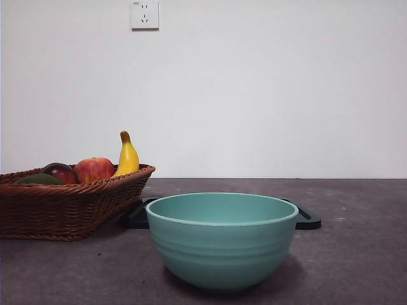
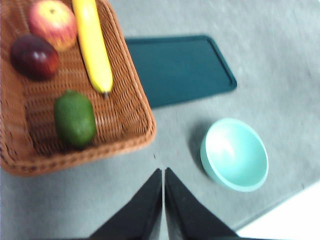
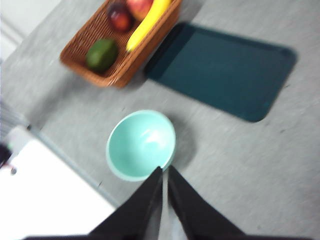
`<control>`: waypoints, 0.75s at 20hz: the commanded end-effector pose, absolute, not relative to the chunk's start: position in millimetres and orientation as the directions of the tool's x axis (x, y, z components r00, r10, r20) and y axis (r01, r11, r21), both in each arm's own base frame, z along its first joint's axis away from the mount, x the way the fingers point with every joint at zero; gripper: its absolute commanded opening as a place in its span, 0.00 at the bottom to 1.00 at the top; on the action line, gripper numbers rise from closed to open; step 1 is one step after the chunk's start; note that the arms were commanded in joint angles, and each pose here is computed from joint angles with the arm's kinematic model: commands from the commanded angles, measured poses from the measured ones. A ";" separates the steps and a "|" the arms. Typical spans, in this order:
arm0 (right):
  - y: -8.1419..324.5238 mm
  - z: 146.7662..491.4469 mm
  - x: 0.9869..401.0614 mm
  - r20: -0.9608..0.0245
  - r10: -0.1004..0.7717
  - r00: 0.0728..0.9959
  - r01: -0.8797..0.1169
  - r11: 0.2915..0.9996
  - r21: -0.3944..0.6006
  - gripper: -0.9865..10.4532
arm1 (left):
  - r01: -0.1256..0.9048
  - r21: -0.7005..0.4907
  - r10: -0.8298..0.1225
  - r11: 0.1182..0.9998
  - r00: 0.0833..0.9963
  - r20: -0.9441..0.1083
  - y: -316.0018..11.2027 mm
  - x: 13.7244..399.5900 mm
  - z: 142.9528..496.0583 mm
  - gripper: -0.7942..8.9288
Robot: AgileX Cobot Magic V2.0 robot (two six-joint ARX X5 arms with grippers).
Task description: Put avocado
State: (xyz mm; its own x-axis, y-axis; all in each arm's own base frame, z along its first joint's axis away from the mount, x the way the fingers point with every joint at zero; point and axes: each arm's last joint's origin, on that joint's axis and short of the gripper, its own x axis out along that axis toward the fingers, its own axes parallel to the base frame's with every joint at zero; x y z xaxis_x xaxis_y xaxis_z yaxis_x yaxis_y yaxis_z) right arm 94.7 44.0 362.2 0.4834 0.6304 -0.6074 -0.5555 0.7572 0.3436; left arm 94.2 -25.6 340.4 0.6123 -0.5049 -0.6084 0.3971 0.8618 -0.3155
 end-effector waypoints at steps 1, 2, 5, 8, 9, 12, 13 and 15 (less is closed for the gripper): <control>46.2 365.5 92.0 -0.617 0.641 0.456 -0.591 0.736 0.329 0.09 | 0.427 -0.299 -0.516 0.853 0.609 -0.603 -26.5 93.6 345.4 0.09; 46.6 364.7 90.8 -0.625 0.643 0.443 -0.595 0.733 0.331 0.09 | 0.427 -0.300 -0.516 0.853 0.605 -0.606 -26.6 93.1 345.1 0.09; 47.8 361.2 87.5 -0.657 0.640 0.397 -0.603 0.722 0.339 0.09 | 0.419 -0.307 -0.513 0.854 0.585 -0.629 -26.3 91.0 342.8 0.09; 48.5 360.1 86.5 -0.667 0.641 0.380 -0.615 0.714 0.336 0.09 | 0.413 -0.313 -0.511 0.855 0.573 -0.641 -26.1 89.8 341.5 0.09; 48.5 360.2 86.6 -0.666 0.641 0.381 -0.615 0.714 0.335 0.09 | 0.412 -0.314 -0.511 0.855 0.571 -0.642 -26.1 89.6 341.3 0.09; 48.5 360.2 86.6 -0.667 0.641 0.381 -0.614 0.714 0.335 0.11 | 0.409 -0.316 -0.510 0.856 0.568 -0.646 -26.0 89.2 340.9 0.15; 48.5 360.2 86.7 -0.666 0.640 0.382 -0.614 0.715 0.335 0.17 | 0.409 -0.316 -0.510 0.856 0.568 -0.646 -26.0 89.2 340.9 0.24; 48.5 360.2 86.7 -0.667 0.640 0.382 -0.611 0.716 0.337 0.36 | 0.408 -0.317 -0.510 0.856 0.568 -0.646 -26.0 89.2 340.9 0.46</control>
State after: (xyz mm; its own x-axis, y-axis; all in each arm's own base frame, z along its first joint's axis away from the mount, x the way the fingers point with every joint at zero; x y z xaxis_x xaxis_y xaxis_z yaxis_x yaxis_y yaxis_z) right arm 86.3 47.8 354.5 0.3725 0.6316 -0.6800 -0.5950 0.7248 0.3473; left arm 89.1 -25.6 335.0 0.5587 -0.5020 -0.6602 0.3888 0.8617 -0.3262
